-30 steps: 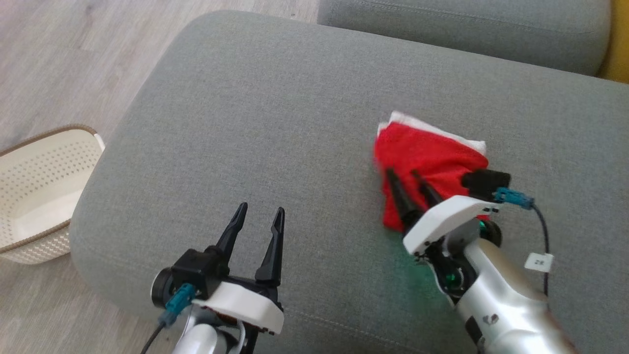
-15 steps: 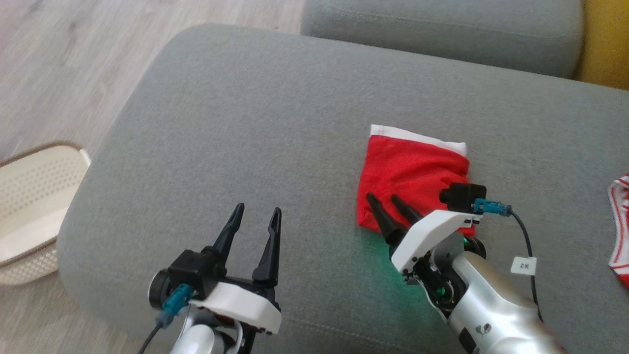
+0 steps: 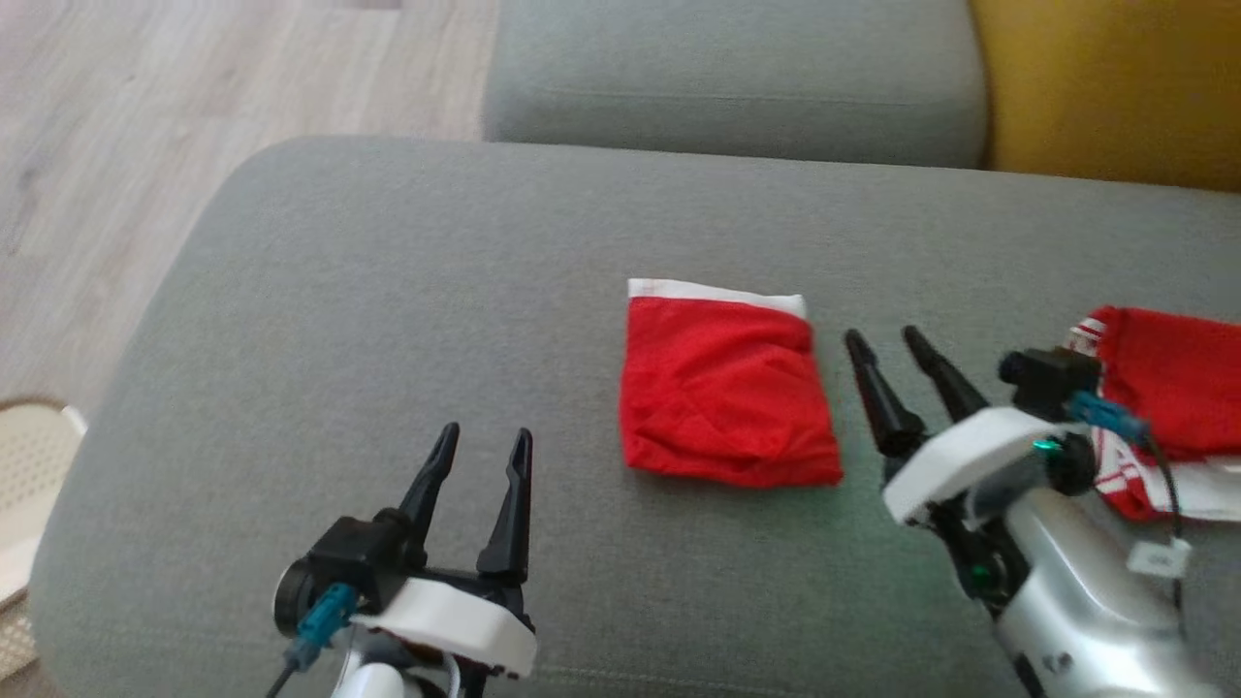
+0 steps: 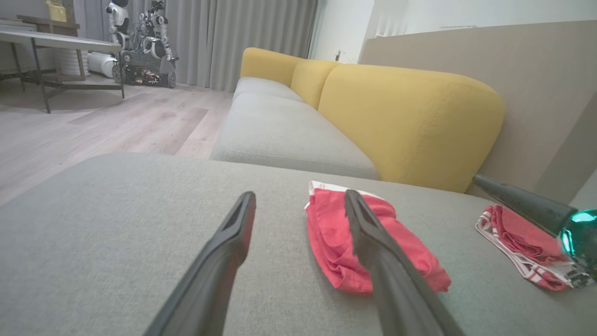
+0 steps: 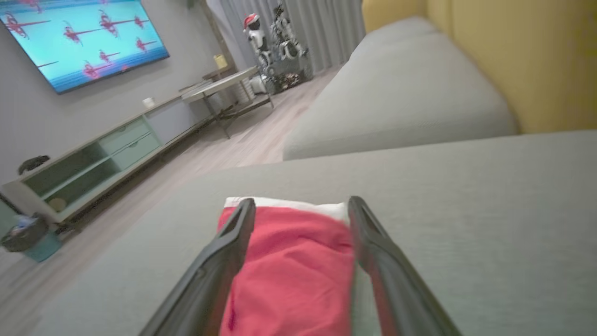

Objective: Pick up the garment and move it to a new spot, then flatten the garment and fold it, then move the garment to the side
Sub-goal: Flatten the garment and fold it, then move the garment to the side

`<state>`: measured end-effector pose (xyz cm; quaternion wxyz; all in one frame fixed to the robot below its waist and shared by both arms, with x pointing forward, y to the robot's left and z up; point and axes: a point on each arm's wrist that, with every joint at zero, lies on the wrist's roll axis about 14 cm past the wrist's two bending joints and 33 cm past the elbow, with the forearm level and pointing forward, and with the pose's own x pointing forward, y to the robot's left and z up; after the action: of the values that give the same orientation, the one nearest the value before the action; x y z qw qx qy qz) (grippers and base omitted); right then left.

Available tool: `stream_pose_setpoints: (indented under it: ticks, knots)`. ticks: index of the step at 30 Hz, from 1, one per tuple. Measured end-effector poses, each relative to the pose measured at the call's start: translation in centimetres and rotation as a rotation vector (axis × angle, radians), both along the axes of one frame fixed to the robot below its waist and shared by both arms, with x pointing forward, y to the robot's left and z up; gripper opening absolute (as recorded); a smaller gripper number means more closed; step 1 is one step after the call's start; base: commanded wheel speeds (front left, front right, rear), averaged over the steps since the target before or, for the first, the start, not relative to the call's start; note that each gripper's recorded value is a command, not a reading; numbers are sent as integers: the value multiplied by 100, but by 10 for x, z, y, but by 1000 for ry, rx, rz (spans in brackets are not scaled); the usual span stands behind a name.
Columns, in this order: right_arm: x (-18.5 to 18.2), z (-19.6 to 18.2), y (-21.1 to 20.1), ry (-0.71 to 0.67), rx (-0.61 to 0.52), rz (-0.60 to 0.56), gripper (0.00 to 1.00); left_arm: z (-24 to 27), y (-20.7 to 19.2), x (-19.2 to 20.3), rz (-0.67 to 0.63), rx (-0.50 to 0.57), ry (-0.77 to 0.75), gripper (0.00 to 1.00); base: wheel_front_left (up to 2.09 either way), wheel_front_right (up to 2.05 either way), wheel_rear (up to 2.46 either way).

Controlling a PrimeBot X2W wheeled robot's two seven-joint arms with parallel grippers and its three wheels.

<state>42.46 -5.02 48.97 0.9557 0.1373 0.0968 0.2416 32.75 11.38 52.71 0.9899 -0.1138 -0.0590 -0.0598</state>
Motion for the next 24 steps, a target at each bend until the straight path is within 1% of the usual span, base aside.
stream_pose_setpoints:
  ticks: [2, 4, 7, 9, 11, 13, 17, 24]
  knots:
    - [-1, 4, -21, -50, -36, -45, 100, 3, -3, 2, -10, 0, -8, 100, 0, 0, 0]
    - [-1, 10, -42, -94, -37, -108, 100, 4, -4, 4, -17, 0, -11, 100, 0, 0, 0]
    - [-9, 13, -66, -151, -79, -171, 100, 5, -9, 6, -31, 1, -15, 100, 0, 0, 0]
    - [-17, 12, -78, -165, -93, -211, 100, 5, -11, 6, -39, 9, -16, 100, 0, 0, 0]
    - [-22, 10, -81, -167, -98, -226, 100, 4, -12, 6, -43, 12, -16, 100, 0, 0, 0]
    - [-39, 2, -87, -168, -126, -258, 100, 3, -13, 5, -43, 13, -11, 100, 0, 0, 0]
    - [-51, -1, -92, -170, -148, -285, 100, -3, -12, 1, -40, 18, 6, 100, 0, 0, 0]
    - [-56, 10, -93, -197, -157, -311, 100, -10, -11, -2, -35, 19, 28, 100, 0, 0, 0]
